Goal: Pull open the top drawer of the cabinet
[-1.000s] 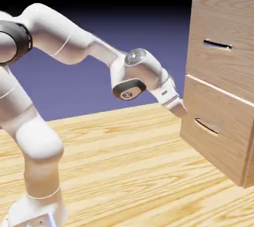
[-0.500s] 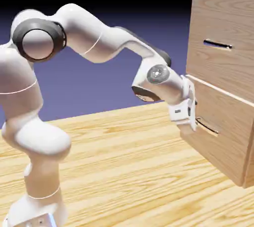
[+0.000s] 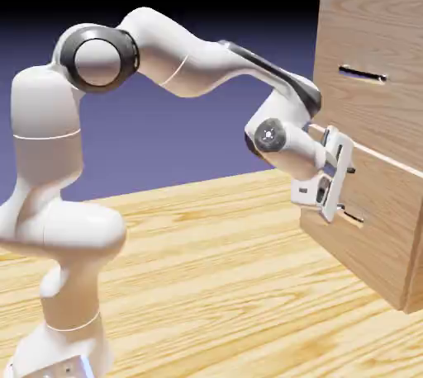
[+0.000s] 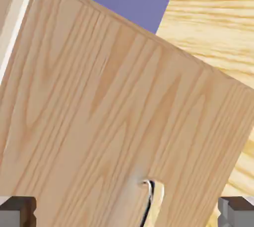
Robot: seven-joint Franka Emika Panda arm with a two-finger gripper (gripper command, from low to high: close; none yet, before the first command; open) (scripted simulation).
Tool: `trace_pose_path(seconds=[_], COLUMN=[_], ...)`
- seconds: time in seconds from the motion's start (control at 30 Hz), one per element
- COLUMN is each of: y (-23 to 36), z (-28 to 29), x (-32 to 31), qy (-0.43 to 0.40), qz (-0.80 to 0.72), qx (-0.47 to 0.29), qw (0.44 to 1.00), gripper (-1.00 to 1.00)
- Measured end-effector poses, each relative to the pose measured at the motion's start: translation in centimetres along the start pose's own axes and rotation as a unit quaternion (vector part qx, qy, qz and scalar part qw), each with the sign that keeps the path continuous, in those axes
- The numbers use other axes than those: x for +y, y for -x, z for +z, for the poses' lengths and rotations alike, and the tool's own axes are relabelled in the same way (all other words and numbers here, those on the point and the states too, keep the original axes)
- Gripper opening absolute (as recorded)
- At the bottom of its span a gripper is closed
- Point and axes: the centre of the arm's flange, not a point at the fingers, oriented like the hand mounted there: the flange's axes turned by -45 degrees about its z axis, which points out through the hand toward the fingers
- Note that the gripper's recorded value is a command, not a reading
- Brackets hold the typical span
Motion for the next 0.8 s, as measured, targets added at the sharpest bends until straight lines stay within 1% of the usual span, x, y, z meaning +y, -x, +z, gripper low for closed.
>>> trace_pose_path(seconds=[0.2, 0.43, 0.8], y=[0.8, 2.7, 8.5], z=[0.2, -0.6, -4.9], x=[-3.0, -8.3, -19.1], qy=[-0.047, -0.124, -0.278], qz=[0.045, 0.089, 0.143], qx=[0.038, 0.075, 0.093], qw=[0.997, 0.985, 0.945], gripper=[0.00, 0.00, 0.00])
